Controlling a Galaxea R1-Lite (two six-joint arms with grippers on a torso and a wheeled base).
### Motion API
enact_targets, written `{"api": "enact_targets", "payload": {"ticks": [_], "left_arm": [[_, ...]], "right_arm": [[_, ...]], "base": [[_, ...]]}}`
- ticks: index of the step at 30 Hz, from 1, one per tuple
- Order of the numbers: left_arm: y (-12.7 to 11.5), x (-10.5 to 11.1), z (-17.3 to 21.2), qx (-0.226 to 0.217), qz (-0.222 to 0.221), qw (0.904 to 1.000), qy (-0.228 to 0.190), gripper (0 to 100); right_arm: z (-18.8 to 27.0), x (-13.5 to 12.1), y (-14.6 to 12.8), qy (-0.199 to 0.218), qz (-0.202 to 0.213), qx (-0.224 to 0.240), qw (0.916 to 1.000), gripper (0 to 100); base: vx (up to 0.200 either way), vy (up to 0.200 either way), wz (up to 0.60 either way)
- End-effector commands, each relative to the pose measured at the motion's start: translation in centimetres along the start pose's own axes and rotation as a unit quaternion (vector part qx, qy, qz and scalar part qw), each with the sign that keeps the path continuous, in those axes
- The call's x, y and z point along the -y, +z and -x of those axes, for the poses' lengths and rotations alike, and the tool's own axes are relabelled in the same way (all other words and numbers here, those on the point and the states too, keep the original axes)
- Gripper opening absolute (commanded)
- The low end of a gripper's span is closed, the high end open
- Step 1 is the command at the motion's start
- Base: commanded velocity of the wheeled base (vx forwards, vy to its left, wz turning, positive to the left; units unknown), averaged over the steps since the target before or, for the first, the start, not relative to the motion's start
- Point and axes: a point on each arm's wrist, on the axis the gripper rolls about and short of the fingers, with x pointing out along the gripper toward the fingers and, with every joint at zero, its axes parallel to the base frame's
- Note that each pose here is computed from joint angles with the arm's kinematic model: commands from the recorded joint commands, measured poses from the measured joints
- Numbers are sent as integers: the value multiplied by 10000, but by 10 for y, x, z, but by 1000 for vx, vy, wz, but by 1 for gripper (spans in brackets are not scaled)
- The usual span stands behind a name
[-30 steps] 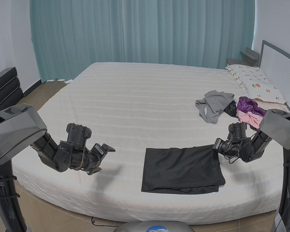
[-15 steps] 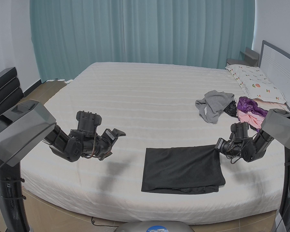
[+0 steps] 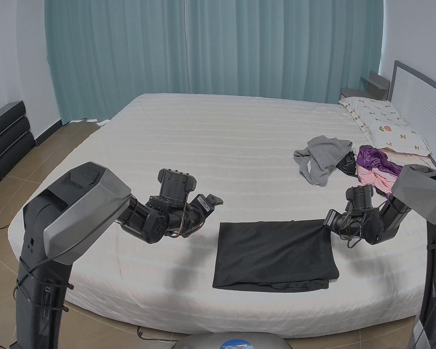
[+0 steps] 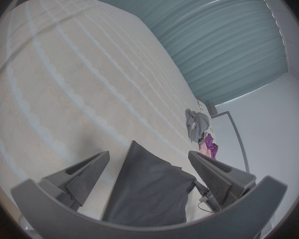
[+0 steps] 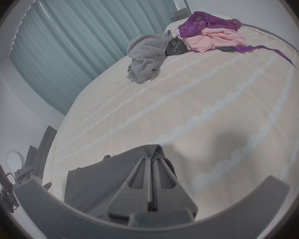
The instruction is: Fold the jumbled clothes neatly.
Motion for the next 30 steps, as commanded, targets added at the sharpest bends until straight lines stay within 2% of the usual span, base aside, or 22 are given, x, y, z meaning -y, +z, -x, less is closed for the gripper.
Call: {"api": "enact_targets", "payload": {"ticks": [1, 6, 14, 15, 30], "left_arm": [[-13, -10, -35, 37, -180, 9995, 260, 100], [-25, -10, -44, -105, -552, 9978, 353, 100], [-33, -9, -55, -63, -622, 9973, 374, 100], [-34, -11, -56, -72, -644, 9971, 387, 0], [-36, -7, -63, -64, -707, 9968, 357, 0]], "right_arm": [[-9, -1, -1, -81, -13, -57, 10000, 0], [-8, 0, -2, -94, -41, -66, 9999, 0], [-8, 0, -4, -94, -54, -85, 9999, 0], [-8, 0, -4, -100, -54, -81, 9999, 0], [-8, 0, -5, -95, -57, -84, 9999, 0]], "base": [[0, 0, 0], [0, 0, 0], [0, 0, 0], [0, 0, 0], [0, 0, 0]]}}
